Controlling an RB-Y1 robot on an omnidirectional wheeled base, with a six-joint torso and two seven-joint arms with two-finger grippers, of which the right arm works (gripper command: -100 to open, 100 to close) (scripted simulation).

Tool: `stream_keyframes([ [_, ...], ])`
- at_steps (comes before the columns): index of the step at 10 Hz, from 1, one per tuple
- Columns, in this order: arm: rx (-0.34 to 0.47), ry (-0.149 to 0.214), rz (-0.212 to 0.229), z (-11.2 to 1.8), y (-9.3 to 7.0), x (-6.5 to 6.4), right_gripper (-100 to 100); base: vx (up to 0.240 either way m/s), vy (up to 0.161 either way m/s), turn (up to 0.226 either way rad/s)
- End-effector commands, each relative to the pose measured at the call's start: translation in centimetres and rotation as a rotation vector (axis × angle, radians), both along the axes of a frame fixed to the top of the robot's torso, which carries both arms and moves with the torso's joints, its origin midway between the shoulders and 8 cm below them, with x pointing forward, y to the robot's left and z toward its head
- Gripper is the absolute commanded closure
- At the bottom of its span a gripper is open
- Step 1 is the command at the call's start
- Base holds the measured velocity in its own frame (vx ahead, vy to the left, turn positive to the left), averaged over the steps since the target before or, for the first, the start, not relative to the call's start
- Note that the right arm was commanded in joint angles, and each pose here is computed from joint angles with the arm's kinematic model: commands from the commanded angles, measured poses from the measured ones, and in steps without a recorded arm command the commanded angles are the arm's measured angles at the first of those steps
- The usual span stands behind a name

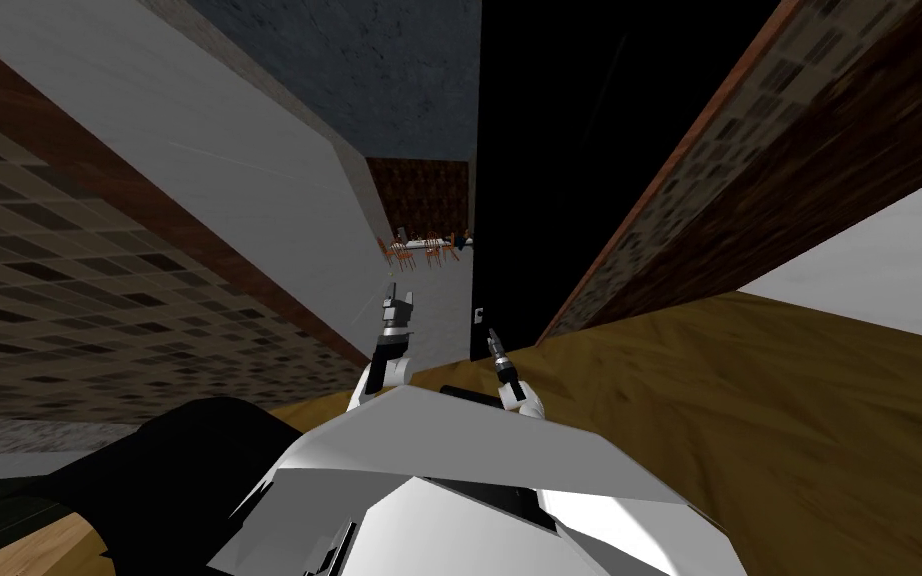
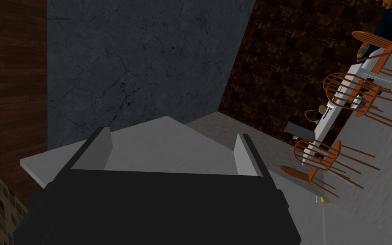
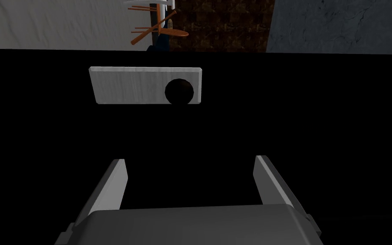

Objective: Push the door open

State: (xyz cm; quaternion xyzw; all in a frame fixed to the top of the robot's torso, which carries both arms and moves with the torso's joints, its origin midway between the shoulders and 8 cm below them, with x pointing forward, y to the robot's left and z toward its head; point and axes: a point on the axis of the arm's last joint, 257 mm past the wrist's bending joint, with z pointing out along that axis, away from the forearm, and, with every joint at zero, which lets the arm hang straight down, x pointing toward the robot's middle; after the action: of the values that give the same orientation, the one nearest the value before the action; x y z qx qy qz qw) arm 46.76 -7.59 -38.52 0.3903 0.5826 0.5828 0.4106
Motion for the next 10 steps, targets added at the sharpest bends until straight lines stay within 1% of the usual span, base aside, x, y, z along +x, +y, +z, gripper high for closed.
stream_keyframes([
  [1, 0.01, 0.015, 0.009, -0.4, 0.9, -0.2, -100, 0.102, -0.068, 0.042],
  [2, 0.006, 0.01, 0.006, -0.2, 0.5, 0.0, -100, 0.046, -0.028, 0.009],
  [3, -0.02, 0.01, -0.002, -0.6, -1.0, 0.1, -100, 0.092, 0.022, 0.025],
  [5, -0.042, 0.01, -0.011, -0.9, -2.4, 0.2, -100, 0.185, 0.056, 0.03],
  [6, -0.047, 0.01, -0.014, -1.0, -2.8, 0.2, -100, 0.191, 0.062, 0.03],
  [8, -0.042, 0.011, -0.02, -1.0, -2.8, 0.2, -100, 0.173, 0.086, 0.026],
  [10, -0.021, 0.014, -0.021, -0.9, -1.9, 0.1, -100, 0.175, 0.075, 0.027],
])
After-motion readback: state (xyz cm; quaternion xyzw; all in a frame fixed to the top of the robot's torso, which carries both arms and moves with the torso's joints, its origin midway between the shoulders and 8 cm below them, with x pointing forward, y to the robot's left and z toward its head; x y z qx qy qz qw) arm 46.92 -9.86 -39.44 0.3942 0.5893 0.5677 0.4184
